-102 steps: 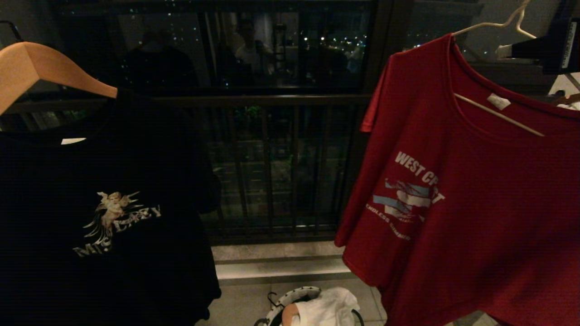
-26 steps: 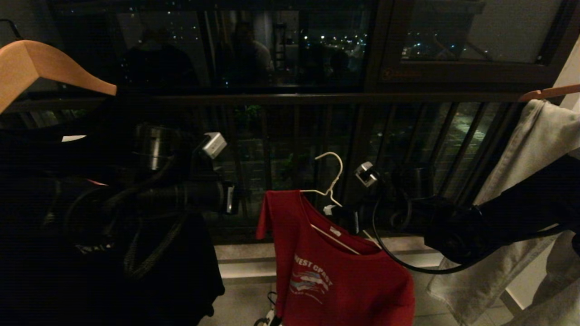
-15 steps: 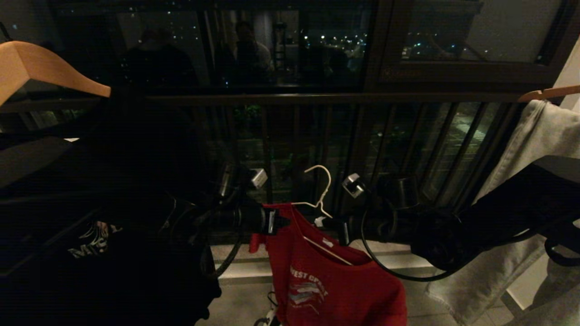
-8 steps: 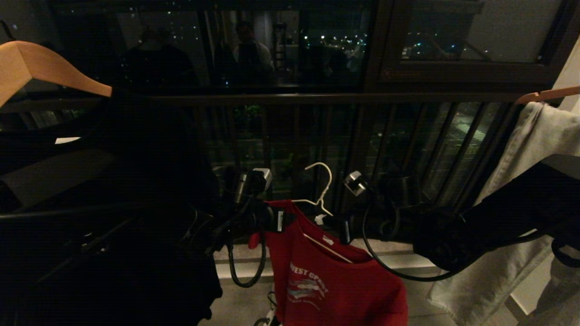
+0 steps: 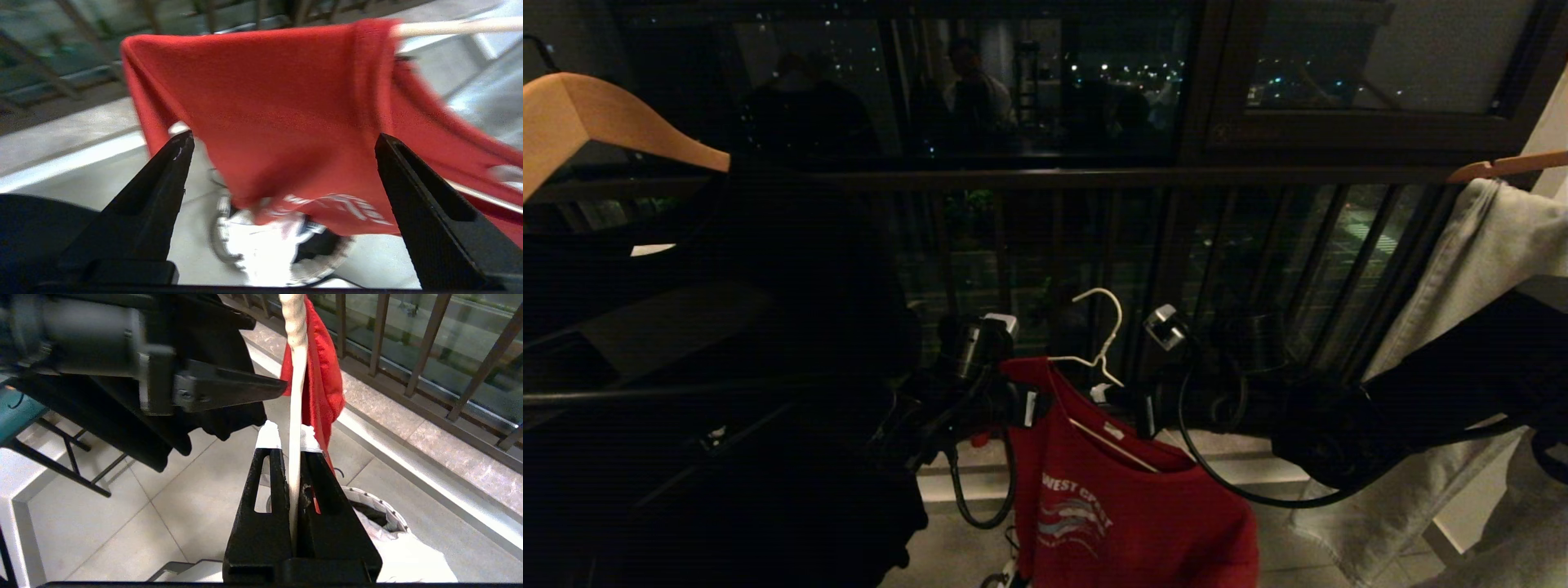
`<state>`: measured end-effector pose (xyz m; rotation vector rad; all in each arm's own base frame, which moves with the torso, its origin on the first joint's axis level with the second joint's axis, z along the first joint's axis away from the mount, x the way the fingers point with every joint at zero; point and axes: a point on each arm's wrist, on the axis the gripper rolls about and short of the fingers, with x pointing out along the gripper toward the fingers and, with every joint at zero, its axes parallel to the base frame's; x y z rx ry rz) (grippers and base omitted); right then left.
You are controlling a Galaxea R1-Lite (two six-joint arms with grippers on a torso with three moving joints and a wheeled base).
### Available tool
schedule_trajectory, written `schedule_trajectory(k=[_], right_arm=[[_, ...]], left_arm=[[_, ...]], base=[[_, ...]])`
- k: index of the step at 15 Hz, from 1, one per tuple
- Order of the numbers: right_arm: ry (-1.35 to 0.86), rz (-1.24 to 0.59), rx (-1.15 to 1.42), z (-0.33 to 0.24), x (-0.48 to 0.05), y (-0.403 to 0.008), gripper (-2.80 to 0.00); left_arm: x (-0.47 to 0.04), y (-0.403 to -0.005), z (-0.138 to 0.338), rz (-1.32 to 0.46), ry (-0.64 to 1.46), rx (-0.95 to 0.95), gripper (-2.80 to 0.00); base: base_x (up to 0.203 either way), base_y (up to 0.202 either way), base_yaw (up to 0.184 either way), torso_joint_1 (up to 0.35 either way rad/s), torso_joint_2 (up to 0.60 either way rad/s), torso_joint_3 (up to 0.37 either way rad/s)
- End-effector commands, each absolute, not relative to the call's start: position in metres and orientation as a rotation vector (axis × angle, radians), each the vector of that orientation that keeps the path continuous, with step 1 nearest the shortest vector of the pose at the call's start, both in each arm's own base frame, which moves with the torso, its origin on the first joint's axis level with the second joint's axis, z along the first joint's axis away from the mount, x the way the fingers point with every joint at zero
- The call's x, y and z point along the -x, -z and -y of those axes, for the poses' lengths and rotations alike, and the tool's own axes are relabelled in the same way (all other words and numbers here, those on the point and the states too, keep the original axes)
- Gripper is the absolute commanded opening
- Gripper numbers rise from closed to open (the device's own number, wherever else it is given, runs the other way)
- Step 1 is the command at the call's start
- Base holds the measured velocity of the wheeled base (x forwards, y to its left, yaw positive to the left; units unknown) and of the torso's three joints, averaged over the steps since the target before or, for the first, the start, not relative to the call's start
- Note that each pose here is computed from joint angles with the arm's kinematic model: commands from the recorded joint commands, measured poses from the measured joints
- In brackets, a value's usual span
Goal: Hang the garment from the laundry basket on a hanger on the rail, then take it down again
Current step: Take the clothes off the clothes rack
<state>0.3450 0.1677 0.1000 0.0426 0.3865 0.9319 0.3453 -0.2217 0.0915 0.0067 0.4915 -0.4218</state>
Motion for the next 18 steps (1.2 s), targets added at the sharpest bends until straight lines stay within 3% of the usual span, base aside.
schedule_trajectory(k=[1, 4, 18], right_arm=[[-0.938, -0.375, -0.042, -0.168, -0.344, -0.103, -2.8], [-0.938, -0.373, -0.041, -0.168, -0.344, -0.104, -2.8], [-0.949, -0.372, -0.039, -0.171, -0.34, -0.105, -2.8]], left_arm=[[-0.349, -0.088, 0.224, -0.459, 0.407, -0.006, 0.0], [-0.351, -0.085, 0.224, -0.375, 0.404, 0.006, 0.0], [-0.344, -0.085, 0.222, -0.397, 0.482, 0.019, 0.0]], base=[[0.0, 0.0, 0.0, 0.0, 0.0, 0.0], [0.0, 0.0, 0.0, 0.0, 0.0, 0.0], [0.0, 0.0, 0.0, 0.0, 0.0, 0.0]])
